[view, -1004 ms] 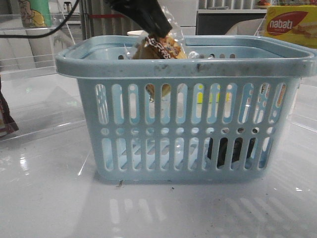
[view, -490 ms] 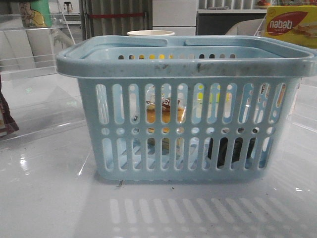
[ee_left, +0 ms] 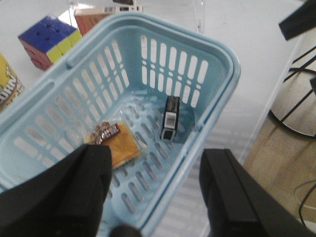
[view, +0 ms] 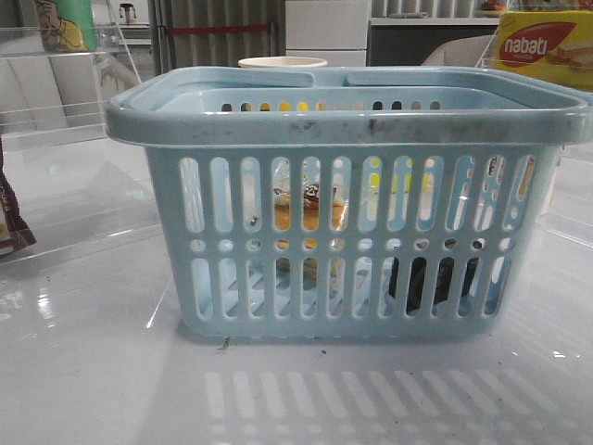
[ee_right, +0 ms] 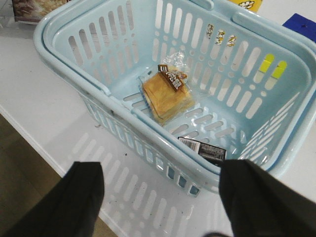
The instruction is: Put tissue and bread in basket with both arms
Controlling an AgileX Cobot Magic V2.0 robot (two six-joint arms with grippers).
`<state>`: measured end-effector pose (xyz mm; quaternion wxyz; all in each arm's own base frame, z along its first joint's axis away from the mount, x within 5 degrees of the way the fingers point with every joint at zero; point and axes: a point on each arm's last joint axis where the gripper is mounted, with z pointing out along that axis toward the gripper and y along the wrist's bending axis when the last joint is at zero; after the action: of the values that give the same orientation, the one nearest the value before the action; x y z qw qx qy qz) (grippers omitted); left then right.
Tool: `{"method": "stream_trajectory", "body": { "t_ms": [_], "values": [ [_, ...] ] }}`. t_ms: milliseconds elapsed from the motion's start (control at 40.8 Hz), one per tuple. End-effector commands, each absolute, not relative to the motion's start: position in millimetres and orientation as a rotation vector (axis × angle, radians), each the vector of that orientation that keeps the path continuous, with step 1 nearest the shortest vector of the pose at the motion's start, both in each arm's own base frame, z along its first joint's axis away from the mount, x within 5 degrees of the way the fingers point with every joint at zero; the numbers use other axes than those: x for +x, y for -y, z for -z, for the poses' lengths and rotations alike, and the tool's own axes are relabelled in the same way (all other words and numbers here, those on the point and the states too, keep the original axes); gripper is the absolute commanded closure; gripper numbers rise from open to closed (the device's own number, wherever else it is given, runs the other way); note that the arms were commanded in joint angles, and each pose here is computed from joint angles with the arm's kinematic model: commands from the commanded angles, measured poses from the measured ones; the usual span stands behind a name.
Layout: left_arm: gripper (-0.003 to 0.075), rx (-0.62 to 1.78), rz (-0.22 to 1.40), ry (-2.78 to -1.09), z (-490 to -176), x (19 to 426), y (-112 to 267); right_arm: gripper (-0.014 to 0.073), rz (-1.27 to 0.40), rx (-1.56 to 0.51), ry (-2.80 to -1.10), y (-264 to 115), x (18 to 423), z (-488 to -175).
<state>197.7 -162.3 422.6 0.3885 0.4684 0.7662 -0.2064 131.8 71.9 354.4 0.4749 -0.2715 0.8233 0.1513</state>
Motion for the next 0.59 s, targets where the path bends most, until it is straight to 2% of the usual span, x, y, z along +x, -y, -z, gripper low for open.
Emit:
{"method": "stream_trajectory", "body": {
  "t_ms": [0,147,269,416,563],
  "values": [
    [0.0265,1.135,0.559,-1.896,-428,175,151,0.0005,-0.386,-0.629,-1.938,-72,132,-368],
    [0.0265,1.111,0.546,-1.958,-406,152,134,0.0005,-0.385,-0.65,-1.971,-72,130,-365],
    [0.0265,1.011,0.421,-2.035,-396,137,111,0.0005,-0.362,-0.67,-1.992,-70,129,-363],
    [0.0265,0.791,0.271,-2.064,-399,120,80,0.0005,-0.39,-0.671,-2.026,-68,117,-363],
    [0.0265,0.646,0.242,-2.028,-401,99,58,0.0005,-0.399,-0.591,-2.049,-58,97,-365]
  ]
}}
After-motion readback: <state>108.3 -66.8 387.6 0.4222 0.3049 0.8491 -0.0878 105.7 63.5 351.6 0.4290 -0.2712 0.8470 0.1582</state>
